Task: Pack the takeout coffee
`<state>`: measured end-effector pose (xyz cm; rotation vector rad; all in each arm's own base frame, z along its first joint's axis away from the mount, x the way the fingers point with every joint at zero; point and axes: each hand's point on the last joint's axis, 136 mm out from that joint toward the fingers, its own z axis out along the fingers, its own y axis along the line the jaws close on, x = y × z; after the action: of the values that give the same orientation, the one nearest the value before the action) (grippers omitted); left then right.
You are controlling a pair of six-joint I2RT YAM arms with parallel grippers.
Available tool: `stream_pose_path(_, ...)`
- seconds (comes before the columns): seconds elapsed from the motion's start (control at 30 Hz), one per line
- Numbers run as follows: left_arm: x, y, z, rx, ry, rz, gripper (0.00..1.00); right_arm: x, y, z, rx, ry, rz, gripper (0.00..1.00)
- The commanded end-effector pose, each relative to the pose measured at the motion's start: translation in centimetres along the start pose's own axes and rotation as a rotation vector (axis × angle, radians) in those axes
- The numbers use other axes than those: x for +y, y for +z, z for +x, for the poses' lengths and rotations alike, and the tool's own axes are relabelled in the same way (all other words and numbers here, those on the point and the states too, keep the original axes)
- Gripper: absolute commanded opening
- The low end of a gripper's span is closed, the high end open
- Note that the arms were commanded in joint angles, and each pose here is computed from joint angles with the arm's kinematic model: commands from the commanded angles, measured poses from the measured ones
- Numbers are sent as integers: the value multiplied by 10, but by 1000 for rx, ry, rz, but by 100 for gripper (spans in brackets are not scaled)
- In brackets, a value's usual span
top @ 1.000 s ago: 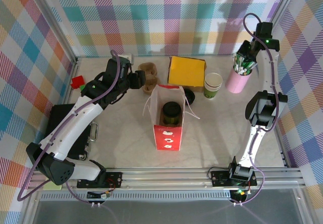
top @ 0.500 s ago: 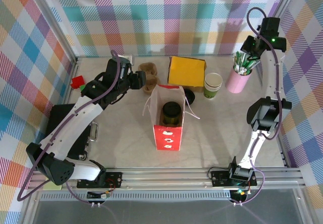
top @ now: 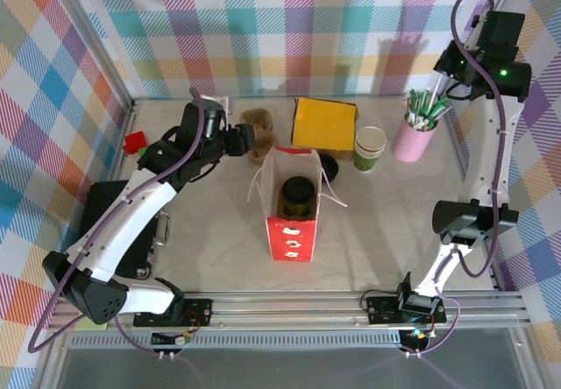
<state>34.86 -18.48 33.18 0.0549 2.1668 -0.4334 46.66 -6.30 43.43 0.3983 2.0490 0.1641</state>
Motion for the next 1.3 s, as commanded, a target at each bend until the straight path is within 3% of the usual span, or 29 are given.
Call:
stream_pose_path(0.0,-1,-14,-3,-15,-20,33,57,14,-39,-9,-28,-24,-56,0)
stream_pose_path(0.23,-1,-17,-1,-5,-22,36,57,39,-92,-24,-110,-23,-169,0)
stream_pose_path(0.4,-4,-17,-1,-2,-40,50,57,73,-123,-25,-113,10,-363,0)
stream_pose_path(0.63,-7,-18,0,8,-49,70,57,130,-158,-7,45,130,-714,0)
stream_pose_path(1.03,-1,-27,9,15,-64,62,56,197,-229,45,200,34,-977,0)
stream_pose_path(1.27,1,-29,13,26,-75,55,56,228,-249,84,346,21,-1097,0)
